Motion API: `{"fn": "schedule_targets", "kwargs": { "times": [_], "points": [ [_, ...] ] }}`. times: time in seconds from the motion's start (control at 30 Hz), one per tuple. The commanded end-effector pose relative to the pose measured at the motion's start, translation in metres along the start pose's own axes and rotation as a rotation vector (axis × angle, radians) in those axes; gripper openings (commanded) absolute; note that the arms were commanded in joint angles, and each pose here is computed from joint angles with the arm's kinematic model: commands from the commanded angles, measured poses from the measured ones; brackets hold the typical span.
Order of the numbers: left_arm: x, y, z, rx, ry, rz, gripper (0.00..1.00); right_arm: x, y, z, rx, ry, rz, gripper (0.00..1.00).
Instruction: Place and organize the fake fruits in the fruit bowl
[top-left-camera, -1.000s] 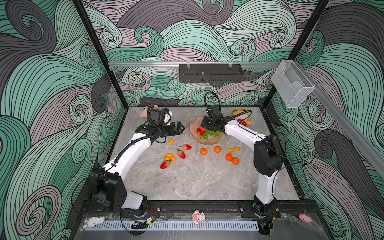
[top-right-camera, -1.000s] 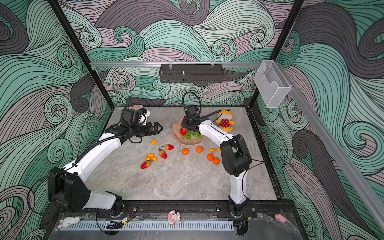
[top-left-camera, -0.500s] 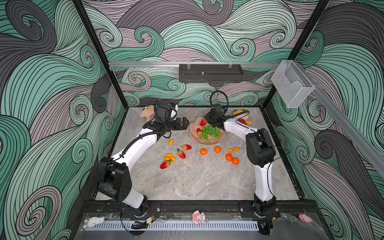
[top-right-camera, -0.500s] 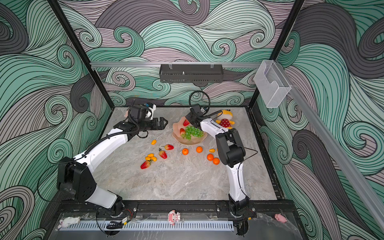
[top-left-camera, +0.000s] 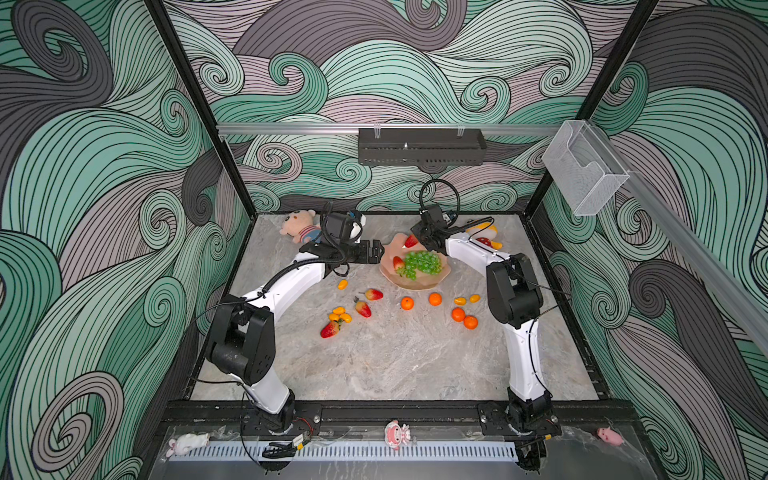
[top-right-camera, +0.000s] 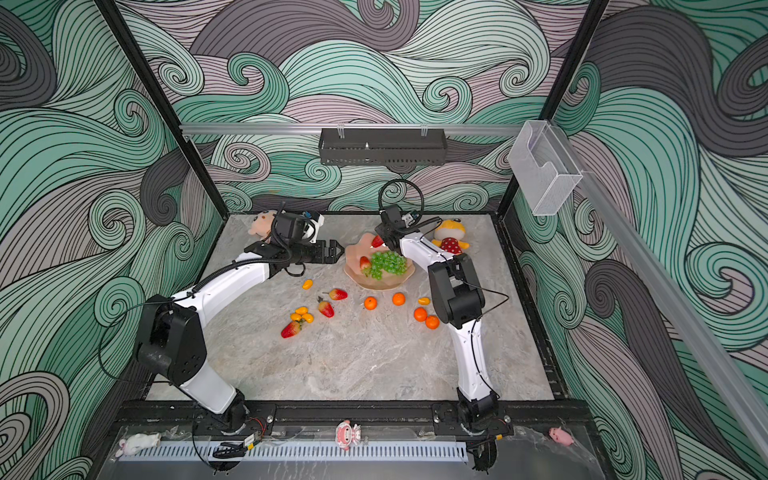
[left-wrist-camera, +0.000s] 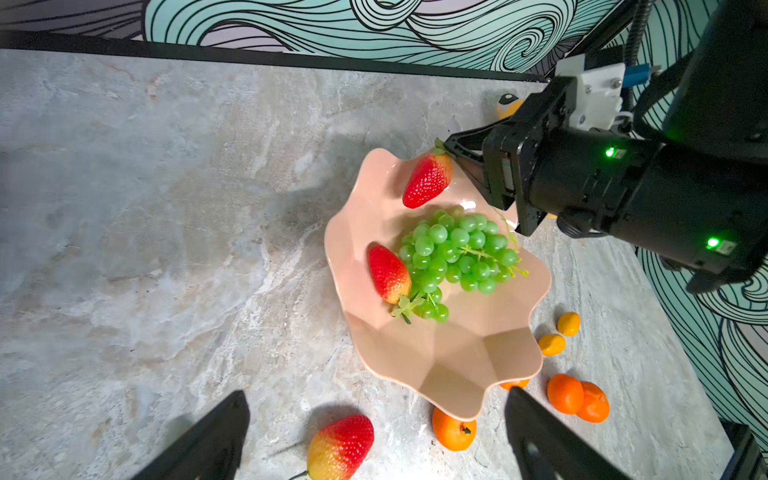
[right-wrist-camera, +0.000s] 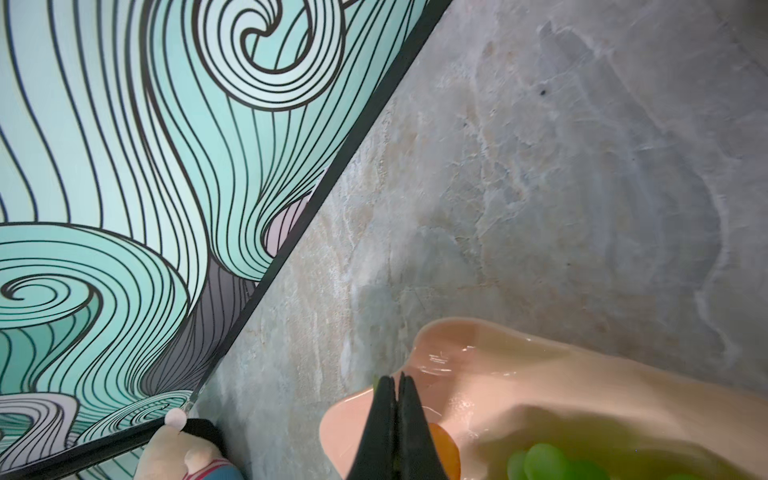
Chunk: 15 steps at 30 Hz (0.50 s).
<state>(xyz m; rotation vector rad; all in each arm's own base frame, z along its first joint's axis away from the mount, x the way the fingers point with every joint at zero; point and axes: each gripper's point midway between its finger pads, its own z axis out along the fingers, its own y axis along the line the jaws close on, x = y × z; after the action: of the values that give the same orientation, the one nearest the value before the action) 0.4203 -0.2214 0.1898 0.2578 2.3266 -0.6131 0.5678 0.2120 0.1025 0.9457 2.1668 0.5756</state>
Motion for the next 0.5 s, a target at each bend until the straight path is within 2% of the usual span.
{"fn": "schedule_targets", "kwargs": {
  "times": [0.0,0.13,0.47],
  "points": [
    [-0.012,-0.015,-0.001,0.045,-0.020,0.038,0.98,-0.008,-0.017,-0.001,0.061,-0.039,-0.024,0.06],
    [-0.011,-0.017,0.000,0.047,-0.013,0.037,0.98,-0.012,-0.024,-0.005,0.081,-0.052,-0.045,0.16],
    [-0.007,-0.021,-0.005,0.047,0.005,0.004,0.99,-0.028,-0.032,-0.030,0.100,-0.106,-0.104,0.27]
  ]
}}
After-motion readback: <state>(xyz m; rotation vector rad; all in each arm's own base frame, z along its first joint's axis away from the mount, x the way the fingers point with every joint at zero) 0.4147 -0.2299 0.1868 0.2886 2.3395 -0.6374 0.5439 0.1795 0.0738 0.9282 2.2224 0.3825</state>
